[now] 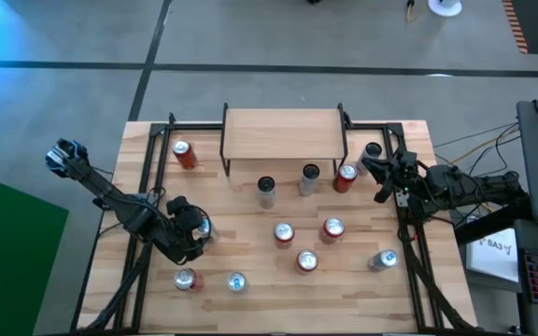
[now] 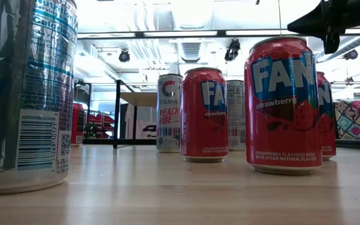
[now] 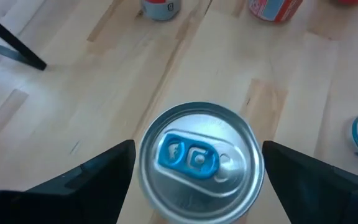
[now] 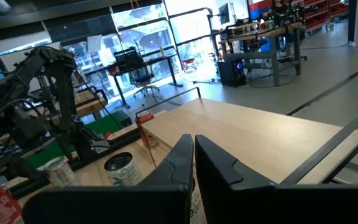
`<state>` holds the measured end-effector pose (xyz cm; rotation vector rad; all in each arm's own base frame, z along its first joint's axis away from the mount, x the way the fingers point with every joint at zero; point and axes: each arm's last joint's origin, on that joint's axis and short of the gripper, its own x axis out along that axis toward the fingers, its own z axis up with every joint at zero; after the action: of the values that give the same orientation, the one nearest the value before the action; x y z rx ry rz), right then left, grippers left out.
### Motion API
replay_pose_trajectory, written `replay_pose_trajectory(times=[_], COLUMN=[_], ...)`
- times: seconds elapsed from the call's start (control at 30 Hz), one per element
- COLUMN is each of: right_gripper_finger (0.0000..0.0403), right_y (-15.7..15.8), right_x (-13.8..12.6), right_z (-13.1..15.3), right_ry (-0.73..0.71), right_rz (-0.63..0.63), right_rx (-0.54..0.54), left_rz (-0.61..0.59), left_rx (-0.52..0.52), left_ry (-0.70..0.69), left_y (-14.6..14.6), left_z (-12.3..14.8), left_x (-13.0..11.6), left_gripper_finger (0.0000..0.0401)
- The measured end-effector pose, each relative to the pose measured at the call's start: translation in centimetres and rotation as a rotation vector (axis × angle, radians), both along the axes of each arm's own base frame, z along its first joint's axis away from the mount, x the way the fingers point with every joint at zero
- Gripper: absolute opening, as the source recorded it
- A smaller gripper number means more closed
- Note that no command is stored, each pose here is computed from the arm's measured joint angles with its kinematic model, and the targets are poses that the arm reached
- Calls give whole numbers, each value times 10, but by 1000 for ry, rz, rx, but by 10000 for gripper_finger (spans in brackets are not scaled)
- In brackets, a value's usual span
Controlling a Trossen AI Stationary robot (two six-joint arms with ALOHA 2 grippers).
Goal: Place canned beverage on shelf
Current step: Put the top left white blue soda can on the shelf
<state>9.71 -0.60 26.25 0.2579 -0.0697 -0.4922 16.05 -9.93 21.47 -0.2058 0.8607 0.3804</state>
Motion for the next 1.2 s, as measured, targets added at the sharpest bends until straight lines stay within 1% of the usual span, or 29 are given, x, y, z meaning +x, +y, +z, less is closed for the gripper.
replay_pose_trajectory(times=[0.17, 0.27, 0.6, 0.67, 0.8, 1.0, 1.1, 1.2], right_gripper_finger=[9, 9, 9, 9, 9, 9, 9, 9], right_y=[0, 0, 0, 0, 0, 0, 0, 0], right_x=[0, 0, 0, 0, 0, 0, 0, 0], right_z=[0, 0, 0, 0, 0, 0, 0, 0], right_ry=[0, 0, 0, 0, 3, 4, 4, 4], right_rz=[-1, -1, 0, 0, 0, 0, 0, 1], right_rx=[0, 0, 0, 0, 0, 0, 0, 0], left_rz=[2, 11, 20, 18, 16, 7, 6, 1], left_rx=[5, 33, 38, 34, 30, 32, 30, 66], left_ry=[-10, -26, -33, -29, -26, -23, -37, -114], left_y=[0, 1, 2, 2, 2, 2, 0, -3], left_z=[-5, -5, -4, -4, -4, -4, 4, 33], left_x=[0, 0, 1, 1, 0, 1, 3, 10], left_gripper_finger=[319, 312, 305, 286, 221, 220, 220, 220])
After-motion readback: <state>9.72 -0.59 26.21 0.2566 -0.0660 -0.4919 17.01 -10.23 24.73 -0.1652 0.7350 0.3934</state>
